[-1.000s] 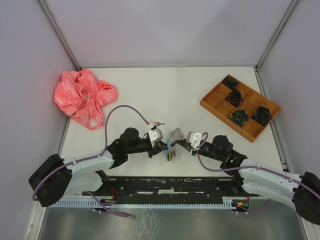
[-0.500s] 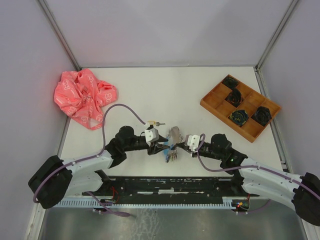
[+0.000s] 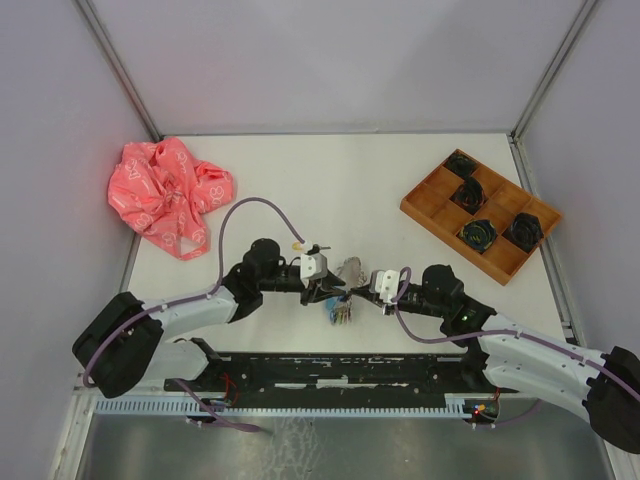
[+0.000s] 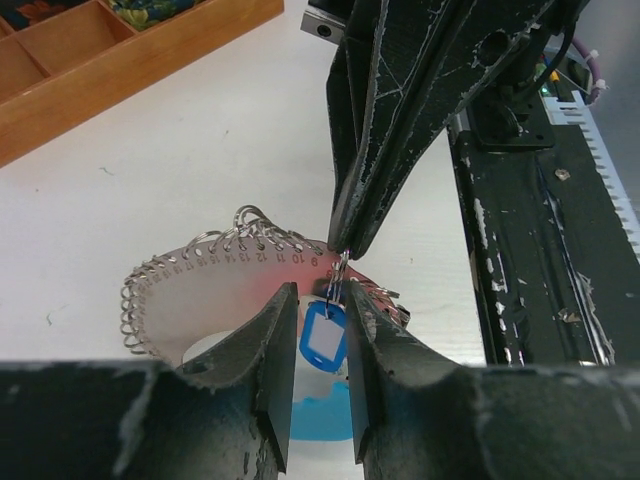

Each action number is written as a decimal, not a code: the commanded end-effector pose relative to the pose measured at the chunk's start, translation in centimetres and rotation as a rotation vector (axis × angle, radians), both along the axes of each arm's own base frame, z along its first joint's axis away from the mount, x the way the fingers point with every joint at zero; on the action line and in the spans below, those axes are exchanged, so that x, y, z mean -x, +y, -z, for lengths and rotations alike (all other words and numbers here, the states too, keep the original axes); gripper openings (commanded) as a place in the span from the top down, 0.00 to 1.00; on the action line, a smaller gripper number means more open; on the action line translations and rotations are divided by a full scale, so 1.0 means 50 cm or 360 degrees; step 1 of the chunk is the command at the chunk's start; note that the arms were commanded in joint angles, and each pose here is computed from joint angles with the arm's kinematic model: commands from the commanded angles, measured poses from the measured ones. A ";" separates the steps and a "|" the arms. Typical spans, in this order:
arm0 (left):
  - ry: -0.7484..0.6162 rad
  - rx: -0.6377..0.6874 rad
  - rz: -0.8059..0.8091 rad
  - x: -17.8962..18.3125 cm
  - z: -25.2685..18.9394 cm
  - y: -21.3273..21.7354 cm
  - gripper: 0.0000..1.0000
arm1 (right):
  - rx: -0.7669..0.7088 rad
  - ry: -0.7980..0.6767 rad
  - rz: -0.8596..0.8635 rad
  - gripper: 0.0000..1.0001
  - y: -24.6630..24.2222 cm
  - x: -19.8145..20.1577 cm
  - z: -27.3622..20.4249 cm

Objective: Put the keys on the keyring

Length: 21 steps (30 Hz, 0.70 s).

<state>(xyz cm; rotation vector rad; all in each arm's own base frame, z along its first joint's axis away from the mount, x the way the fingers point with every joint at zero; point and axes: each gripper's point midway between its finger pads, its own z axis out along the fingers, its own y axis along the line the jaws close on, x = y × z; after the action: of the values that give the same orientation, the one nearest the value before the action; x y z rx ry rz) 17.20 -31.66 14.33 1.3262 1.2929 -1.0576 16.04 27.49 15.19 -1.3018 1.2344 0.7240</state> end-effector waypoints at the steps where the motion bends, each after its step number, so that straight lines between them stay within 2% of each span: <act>1: -0.0089 0.0033 0.0115 -0.001 -0.025 -0.015 0.69 | -0.0153 -0.0146 -0.0038 0.99 0.016 -0.008 -0.091; 12: -0.0016 -0.0033 0.0154 -0.001 0.001 -0.021 0.76 | -0.0165 -0.0157 -0.0042 0.99 0.013 -0.006 -0.100; 15: -0.0004 -0.0041 0.0155 -0.003 0.004 -0.024 0.83 | -0.0170 -0.0151 -0.0047 0.99 0.013 -0.004 -0.101; 18: 0.0011 -0.0048 0.0170 -0.002 0.006 -0.026 0.96 | -0.0170 -0.0155 -0.0044 0.99 0.012 -0.004 -0.102; 21: 0.0016 -0.0047 0.0171 -0.001 0.002 -0.025 0.97 | -0.0148 -0.0157 -0.0023 0.99 0.006 -0.007 -0.100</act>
<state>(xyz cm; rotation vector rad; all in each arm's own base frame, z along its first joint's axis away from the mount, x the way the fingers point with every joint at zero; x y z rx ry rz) 16.85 -32.38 12.90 1.4047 1.3308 -1.1300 15.80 27.11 14.99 -1.3136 1.2492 0.7314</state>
